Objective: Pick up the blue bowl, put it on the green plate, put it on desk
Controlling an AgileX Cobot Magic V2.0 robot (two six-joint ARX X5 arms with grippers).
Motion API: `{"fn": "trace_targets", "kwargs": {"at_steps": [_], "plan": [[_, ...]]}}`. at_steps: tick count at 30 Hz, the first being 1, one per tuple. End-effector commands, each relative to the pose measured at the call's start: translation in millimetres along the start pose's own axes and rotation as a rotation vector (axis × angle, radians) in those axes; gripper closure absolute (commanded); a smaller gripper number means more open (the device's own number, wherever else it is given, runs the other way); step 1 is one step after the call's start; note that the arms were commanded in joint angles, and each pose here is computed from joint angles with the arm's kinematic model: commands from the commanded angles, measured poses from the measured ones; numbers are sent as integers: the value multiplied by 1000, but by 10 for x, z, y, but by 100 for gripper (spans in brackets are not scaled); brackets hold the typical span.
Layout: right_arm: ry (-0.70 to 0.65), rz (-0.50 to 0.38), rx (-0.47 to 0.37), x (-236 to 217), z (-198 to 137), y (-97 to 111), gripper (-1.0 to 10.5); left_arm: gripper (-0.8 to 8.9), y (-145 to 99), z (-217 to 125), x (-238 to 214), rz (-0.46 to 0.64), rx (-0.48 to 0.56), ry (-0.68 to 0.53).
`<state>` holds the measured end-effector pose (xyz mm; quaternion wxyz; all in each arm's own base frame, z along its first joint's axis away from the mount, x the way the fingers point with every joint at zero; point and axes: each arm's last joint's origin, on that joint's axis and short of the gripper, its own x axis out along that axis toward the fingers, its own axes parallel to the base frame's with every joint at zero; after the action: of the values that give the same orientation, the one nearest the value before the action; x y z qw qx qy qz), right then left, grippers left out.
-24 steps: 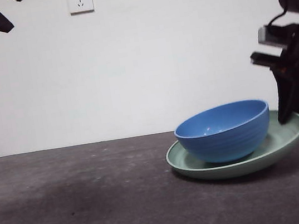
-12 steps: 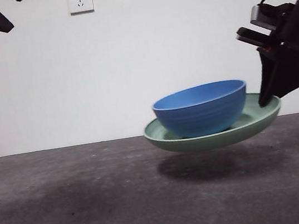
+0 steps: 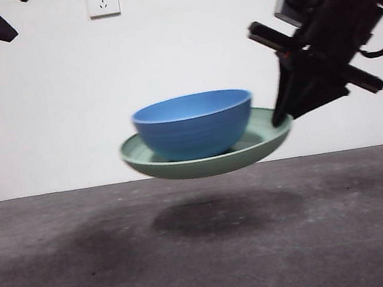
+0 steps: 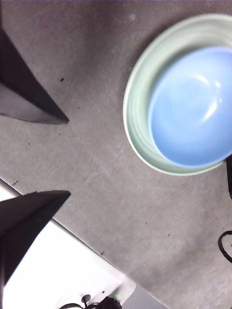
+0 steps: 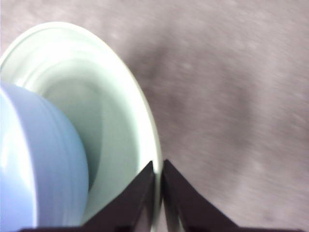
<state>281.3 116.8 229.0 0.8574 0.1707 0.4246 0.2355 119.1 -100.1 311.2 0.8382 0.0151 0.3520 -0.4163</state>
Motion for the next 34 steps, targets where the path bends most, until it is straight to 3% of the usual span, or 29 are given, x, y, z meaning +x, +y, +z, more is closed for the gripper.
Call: {"fn": "trace_targets", "kwargs": {"at_steps": [1,10,19,30,34], "plan": [[-8,31,37,106,15,91,934,593,-13,25,0,-7,7,-5],[14,50,72,431,-83,172,934,593,-13,24,0,-8,6,-5],[86,19,132,771,-217,36,934,593,-12,19,0,-7,5,1],[133,-6,144,904,-303,-32,932,593,-9,-8,0,-4,4,28],[133,-5,144,903,-303,-30,796,593,-9,-9,0,-4,3,28]]}}
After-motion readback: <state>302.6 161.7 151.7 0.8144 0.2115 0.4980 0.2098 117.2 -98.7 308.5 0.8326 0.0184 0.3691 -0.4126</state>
